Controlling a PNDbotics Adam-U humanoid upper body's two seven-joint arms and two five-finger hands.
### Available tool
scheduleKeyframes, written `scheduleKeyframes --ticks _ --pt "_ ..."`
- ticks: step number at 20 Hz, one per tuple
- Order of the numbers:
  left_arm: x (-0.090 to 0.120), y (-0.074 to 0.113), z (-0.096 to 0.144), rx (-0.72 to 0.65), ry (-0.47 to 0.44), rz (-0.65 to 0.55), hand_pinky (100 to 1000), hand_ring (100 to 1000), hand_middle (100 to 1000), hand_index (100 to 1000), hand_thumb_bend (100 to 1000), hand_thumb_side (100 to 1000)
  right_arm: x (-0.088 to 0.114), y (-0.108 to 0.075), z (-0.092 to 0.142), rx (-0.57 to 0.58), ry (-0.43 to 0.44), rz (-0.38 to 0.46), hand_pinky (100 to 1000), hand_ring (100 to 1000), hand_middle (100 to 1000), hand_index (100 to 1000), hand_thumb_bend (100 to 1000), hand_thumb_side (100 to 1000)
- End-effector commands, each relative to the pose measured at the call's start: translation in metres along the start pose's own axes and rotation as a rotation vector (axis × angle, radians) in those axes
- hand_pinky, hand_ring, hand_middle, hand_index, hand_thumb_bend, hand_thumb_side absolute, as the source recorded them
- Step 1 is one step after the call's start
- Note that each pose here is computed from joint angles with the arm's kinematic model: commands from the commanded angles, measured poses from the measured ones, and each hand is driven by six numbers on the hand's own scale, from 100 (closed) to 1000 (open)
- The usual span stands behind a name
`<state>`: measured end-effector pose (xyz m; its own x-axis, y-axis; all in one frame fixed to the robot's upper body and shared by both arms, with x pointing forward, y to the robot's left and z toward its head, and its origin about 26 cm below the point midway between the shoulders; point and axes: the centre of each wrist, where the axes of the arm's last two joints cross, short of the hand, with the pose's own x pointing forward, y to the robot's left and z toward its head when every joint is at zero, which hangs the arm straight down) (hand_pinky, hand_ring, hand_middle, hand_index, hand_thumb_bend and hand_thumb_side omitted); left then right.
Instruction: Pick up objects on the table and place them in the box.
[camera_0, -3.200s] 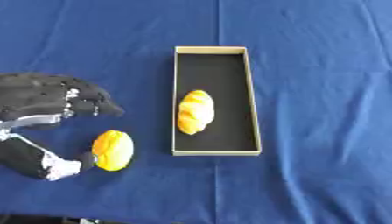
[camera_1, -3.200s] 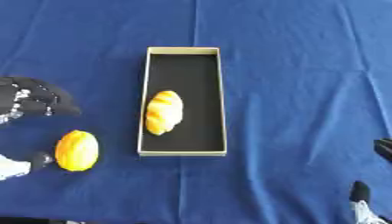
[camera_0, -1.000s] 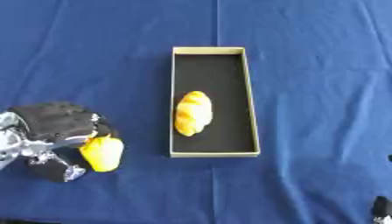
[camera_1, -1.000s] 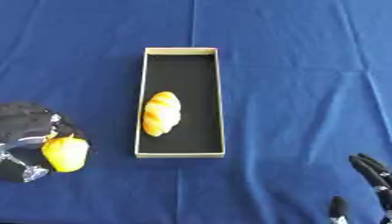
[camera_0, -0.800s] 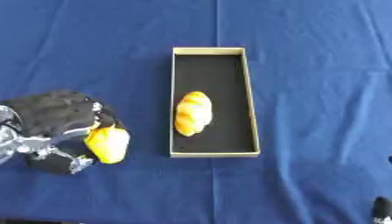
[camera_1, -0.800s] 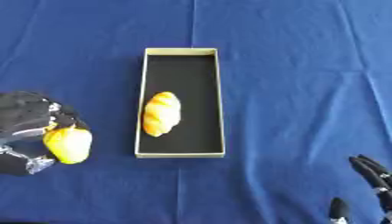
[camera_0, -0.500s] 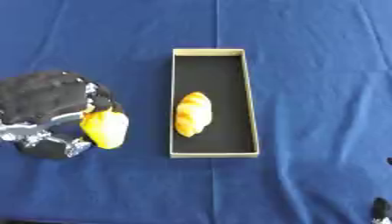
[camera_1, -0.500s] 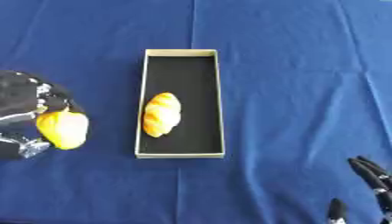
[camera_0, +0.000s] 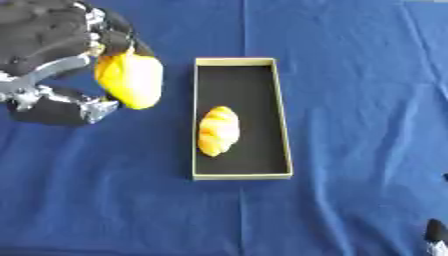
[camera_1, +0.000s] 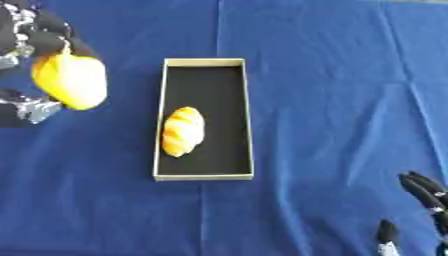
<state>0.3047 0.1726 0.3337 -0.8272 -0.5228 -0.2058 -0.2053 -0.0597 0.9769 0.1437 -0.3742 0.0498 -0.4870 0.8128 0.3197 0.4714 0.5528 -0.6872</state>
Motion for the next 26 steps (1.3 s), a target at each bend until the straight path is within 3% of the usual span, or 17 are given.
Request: scheduleKeyframes --ticks 1,5,9,18,26 --pt "-0.005 0.013 -0.011 -0.005 -0.046 0.065 732 584 568 777 100 265 -0.007 -0.014 -0.009 -0.205 -0.173 -0.153 790 881 806 904 100 631" --pt "-0.007 0.008 -0.039 -0.044 -0.101 0.077 733 588 570 776 100 252 -0.011 -0.02 -0.013 -0.225 -0.177 -0.167 789 882 806 906 100 634" --pt "-0.008 -0.01 -0.068 -0.076 -0.116 0.058 724 597 580 778 100 196 -0.013 -0.024 -0.018 -0.243 -0.19 -0.183 789 881 806 905 100 628" --pt "-0.034 -0.078 -0.101 -0.162 0.007 -0.011 728 625 601 793 100 153 -0.01 -0.017 -0.016 -0.259 -0.175 -0.199 788 883 807 911 100 653" --pt "-0.041 -0.112 -0.115 -0.138 0.049 -0.037 742 650 629 828 100 149 -0.004 -0.007 -0.013 -0.261 -0.152 -0.209 787 886 807 916 100 679"
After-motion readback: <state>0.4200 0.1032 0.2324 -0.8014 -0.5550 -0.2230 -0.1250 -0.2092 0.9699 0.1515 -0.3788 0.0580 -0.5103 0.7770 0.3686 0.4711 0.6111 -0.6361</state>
